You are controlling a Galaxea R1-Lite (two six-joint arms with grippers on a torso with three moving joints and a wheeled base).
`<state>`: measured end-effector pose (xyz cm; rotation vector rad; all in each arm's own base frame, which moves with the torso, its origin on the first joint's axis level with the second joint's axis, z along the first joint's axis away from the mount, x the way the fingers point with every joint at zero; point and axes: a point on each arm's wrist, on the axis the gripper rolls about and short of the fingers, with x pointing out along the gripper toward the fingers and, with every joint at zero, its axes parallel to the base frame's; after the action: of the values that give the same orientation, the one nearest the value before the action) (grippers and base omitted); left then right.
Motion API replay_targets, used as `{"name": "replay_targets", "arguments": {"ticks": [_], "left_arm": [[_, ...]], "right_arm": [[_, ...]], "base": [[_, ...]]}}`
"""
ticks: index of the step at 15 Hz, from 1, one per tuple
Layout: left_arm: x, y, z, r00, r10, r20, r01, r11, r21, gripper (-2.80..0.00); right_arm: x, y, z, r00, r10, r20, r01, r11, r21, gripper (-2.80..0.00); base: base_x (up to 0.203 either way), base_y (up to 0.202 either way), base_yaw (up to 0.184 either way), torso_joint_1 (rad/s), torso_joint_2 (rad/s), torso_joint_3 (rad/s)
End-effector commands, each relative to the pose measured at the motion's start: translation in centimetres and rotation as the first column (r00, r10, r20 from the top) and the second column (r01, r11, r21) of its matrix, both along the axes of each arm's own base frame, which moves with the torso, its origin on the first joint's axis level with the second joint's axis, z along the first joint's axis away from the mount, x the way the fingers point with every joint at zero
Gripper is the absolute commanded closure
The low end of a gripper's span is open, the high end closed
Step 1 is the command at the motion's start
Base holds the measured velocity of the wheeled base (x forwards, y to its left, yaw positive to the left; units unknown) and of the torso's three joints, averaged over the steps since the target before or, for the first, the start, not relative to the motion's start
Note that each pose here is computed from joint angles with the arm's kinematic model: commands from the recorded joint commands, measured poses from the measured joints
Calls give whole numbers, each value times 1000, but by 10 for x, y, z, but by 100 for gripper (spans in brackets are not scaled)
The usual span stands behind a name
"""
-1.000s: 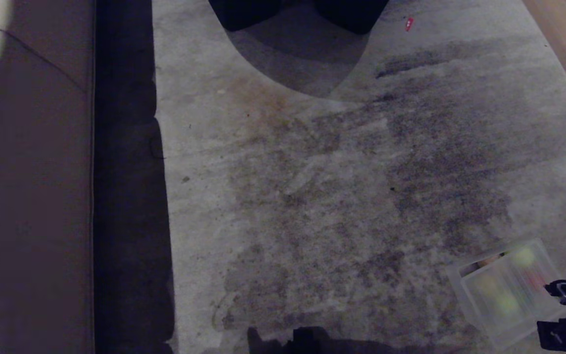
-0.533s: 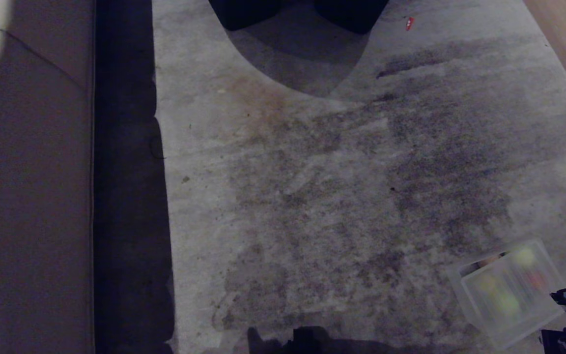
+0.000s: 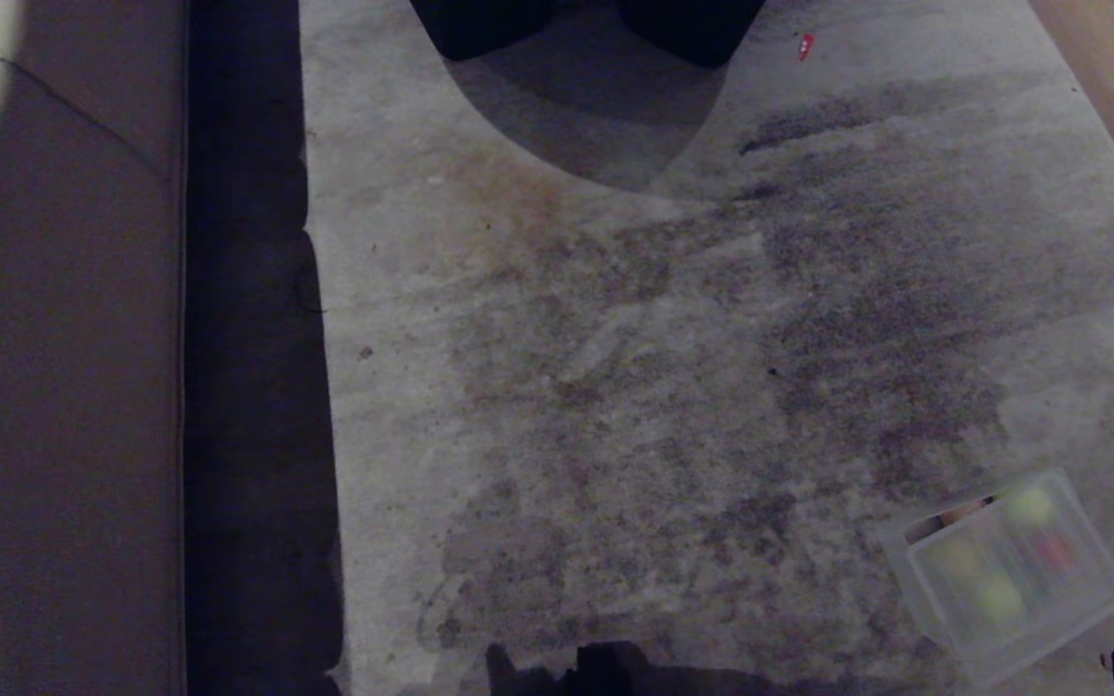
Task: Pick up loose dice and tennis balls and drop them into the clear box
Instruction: Close the lid
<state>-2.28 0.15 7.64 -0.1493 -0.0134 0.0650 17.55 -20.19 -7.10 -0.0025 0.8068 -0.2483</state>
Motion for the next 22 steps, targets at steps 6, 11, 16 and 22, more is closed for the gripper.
{"name": "replay_targets", "arguments": {"ticks": [6,11,16,22], "left_arm": [[0,0,0,1000,0,1,0,1000,0,0],[0,0,0,1000,0,-1,0,1000,-1,0],[0,0,0,1000,0,1,0,1000,-1,0],[0,0,0,1000,2,1,-2,1000,-1,0]], "right_arm": [[-1,0,-10,1000,-7,7,7,1000,3,0],[-5,-1,-4,1000,-21,14,21,1000,-5,0],[-11,0,-4,999,-35,9,35,999,10,0],[-11,-4,-2,994,-94,55,90,993,74,0]], "base": [[0,0,0,0,0,0],[0,0,0,0,0,-16],[0,0,0,2,2,-169],[0,0,0,3,4,-138]]}}
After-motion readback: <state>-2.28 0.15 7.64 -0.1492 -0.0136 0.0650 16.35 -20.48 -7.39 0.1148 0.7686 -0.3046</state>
